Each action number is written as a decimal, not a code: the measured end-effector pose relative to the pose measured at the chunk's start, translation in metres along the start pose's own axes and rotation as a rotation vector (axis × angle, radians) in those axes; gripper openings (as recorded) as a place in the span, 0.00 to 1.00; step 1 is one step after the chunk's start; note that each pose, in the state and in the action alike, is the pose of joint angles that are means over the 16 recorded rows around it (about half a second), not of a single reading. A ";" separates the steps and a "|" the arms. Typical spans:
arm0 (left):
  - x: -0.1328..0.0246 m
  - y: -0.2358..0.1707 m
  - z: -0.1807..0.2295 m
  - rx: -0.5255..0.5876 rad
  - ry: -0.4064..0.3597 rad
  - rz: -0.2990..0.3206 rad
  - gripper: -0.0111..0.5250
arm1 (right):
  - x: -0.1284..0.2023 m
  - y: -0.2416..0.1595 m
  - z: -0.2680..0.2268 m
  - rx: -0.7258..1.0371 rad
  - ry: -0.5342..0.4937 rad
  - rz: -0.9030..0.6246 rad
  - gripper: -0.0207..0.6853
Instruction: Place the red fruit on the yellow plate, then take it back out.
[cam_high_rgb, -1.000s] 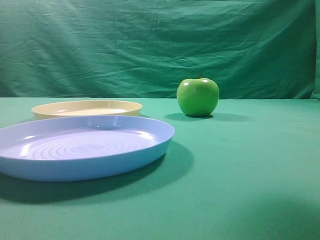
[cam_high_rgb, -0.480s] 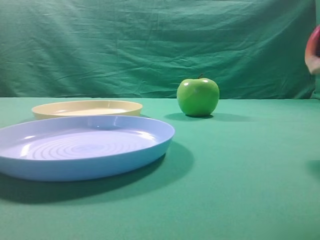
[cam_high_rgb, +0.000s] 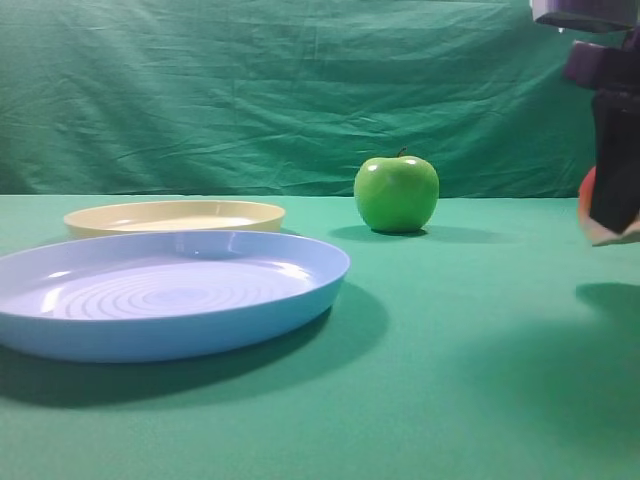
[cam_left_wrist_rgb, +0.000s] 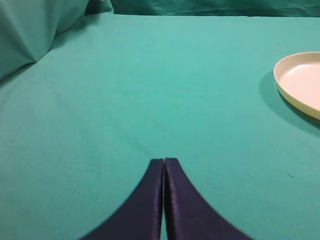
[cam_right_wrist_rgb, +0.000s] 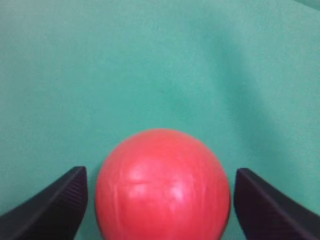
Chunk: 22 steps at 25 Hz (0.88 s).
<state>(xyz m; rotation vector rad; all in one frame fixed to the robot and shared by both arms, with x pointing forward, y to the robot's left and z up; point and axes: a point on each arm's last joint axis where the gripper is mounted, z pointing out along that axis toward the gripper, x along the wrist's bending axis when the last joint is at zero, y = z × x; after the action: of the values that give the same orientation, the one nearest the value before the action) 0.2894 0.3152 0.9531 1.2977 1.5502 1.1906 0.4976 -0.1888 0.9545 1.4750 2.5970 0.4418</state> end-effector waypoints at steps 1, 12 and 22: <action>0.000 0.000 0.000 0.000 0.000 0.000 0.02 | 0.000 0.001 0.000 0.005 0.002 0.000 0.81; 0.000 0.000 0.000 0.000 0.000 0.000 0.02 | 0.003 0.030 -0.054 -0.013 0.027 0.024 0.85; 0.000 0.000 0.000 0.000 0.000 0.000 0.02 | 0.014 0.025 -0.160 -0.175 0.023 0.055 0.36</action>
<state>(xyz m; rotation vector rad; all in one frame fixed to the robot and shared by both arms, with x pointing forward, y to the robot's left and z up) 0.2894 0.3152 0.9531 1.2977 1.5502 1.1906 0.4715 -0.1948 1.1146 1.4928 2.4673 0.6772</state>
